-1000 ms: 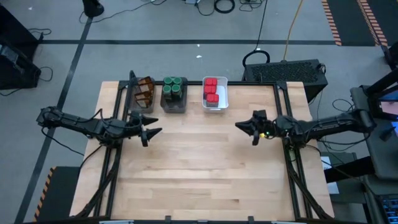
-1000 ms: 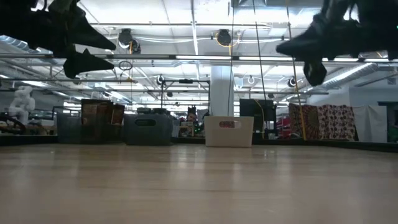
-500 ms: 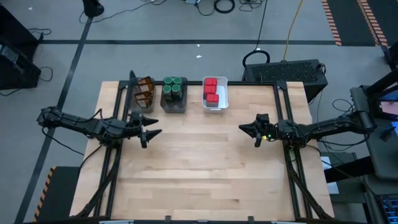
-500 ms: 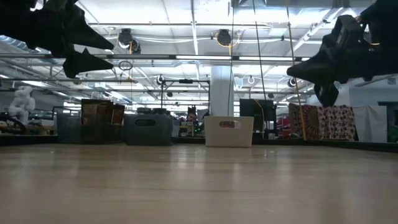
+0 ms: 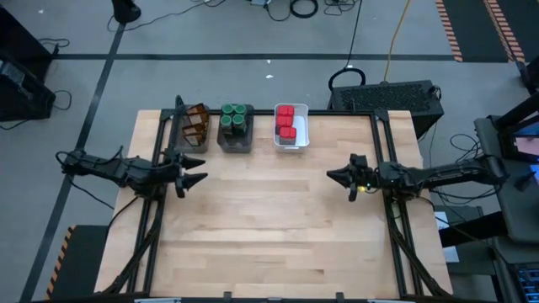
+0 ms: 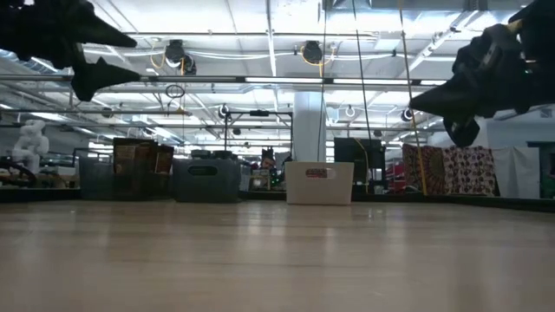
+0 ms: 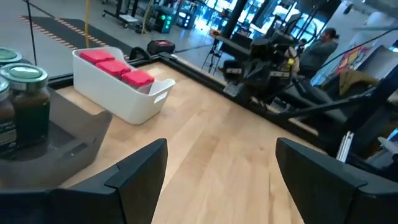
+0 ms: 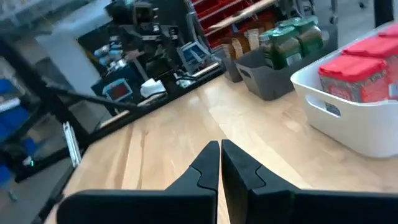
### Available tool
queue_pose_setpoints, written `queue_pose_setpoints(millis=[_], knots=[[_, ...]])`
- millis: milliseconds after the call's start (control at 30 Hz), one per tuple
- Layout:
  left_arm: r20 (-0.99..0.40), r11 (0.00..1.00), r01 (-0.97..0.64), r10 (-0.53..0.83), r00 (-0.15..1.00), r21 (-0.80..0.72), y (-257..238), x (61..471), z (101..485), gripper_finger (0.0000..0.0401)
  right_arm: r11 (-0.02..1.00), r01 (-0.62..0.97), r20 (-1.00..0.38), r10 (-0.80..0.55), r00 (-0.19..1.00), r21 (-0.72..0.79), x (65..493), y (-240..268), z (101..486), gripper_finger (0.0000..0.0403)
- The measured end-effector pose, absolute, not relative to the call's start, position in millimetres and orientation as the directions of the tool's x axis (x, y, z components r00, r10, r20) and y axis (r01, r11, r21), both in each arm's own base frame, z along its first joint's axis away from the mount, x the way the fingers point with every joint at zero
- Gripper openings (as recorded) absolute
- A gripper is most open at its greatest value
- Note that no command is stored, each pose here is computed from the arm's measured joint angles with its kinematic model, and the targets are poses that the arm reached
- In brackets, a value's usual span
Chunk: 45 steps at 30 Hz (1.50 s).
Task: Sort spices by type
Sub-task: Return to Home Position
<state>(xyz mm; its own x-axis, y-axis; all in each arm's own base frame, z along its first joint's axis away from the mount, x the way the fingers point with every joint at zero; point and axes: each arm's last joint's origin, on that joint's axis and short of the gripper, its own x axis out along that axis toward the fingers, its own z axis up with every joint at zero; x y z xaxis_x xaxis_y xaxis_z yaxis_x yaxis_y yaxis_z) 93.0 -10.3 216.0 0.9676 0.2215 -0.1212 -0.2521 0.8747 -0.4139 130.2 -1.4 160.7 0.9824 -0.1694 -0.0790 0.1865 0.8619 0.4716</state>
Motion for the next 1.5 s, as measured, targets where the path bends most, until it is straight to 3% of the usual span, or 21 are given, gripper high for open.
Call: queue_pose_setpoints(millis=[200,500,667,867,1500], knots=[[-0.172,0.869,-0.289,0.238,0.956,-0.402,-8.9,86.1,209.4,0.0303,0.89,0.164,-0.063,-0.151,0.986,0.425,125.8,-1.0,163.3,0.0],[-0.126,0.874,-0.308,0.281,0.951,-0.375,-7.3,84.6,209.4,0.0303,0.865,0.208,-0.168,-0.146,0.975,0.456,122.6,-1.0,153.2,0.0],[-0.014,0.868,-0.243,0.263,0.965,-0.432,-11.0,96.6,186.1,0.0303,0.865,0.211,-0.173,-0.146,0.974,0.455,122.6,-1.0,152.8,0.0],[-0.035,0.844,-0.222,0.235,0.971,-0.488,-12.7,100.2,165.5,0.0303,0.865,0.211,-0.174,-0.146,0.974,0.454,122.5,-1.0,152.7,0.0],[-0.046,0.842,-0.226,0.234,0.971,-0.49,-12.9,100.9,164.0,0.0303,0.865,0.212,-0.175,-0.147,0.973,0.454,122.5,-1.0,152.5,0.0]])
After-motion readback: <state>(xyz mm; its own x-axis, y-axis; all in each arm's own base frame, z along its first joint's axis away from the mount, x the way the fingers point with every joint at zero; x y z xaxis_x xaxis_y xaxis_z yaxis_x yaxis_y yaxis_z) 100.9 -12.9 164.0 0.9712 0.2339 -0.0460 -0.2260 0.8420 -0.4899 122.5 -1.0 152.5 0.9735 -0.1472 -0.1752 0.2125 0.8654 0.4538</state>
